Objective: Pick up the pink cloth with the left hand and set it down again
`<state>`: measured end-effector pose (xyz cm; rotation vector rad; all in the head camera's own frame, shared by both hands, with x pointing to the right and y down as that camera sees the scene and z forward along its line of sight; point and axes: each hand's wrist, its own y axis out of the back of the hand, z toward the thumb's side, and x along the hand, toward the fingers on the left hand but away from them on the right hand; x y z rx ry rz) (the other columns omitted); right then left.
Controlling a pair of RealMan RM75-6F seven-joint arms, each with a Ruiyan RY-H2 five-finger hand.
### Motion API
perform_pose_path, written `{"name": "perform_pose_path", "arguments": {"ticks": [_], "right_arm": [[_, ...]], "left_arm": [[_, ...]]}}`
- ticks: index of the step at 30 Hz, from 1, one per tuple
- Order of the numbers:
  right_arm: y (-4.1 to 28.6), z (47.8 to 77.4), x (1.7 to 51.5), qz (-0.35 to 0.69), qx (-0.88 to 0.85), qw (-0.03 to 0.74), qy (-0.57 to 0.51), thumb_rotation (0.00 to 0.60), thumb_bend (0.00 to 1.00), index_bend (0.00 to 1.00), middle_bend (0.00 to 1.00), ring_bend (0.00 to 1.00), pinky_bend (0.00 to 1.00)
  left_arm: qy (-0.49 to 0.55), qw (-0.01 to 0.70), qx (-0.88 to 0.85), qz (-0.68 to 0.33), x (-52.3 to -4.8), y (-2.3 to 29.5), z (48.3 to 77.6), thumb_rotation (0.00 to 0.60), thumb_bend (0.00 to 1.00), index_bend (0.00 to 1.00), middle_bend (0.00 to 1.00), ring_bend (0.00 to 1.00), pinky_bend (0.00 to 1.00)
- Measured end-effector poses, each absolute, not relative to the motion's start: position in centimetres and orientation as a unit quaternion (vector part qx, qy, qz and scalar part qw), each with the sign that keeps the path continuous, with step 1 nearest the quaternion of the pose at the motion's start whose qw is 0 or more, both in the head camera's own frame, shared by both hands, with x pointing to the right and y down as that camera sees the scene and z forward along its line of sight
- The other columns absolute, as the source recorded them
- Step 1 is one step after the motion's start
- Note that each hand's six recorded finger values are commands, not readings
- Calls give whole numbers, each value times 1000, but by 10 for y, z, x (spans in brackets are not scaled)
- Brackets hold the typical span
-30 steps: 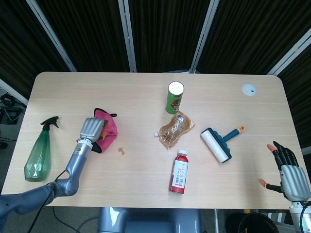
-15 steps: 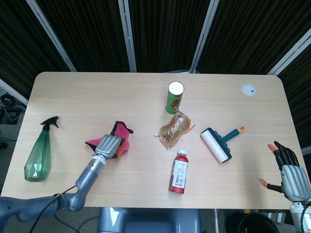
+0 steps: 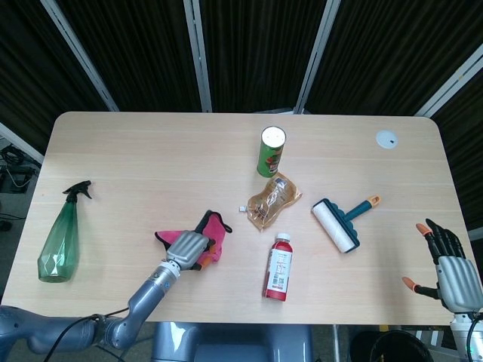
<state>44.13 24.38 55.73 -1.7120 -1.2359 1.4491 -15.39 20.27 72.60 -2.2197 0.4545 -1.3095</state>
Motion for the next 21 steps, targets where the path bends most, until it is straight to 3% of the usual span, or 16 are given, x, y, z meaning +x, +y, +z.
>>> {"name": "perform_pose_path", "arguments": {"ticks": [10, 21], "right_arm": [[244, 556, 440, 541, -641, 287, -462, 600, 0, 80, 0, 0, 0], [244, 558, 439, 541, -642, 287, -461, 600, 0, 80, 0, 0, 0]], "left_arm": [[177, 311, -777, -518, -187, 174, 735, 600, 502, 696, 516, 452, 466], [199, 361, -689, -596, -265, 119, 753, 600, 504, 696, 516, 453, 466]]}}
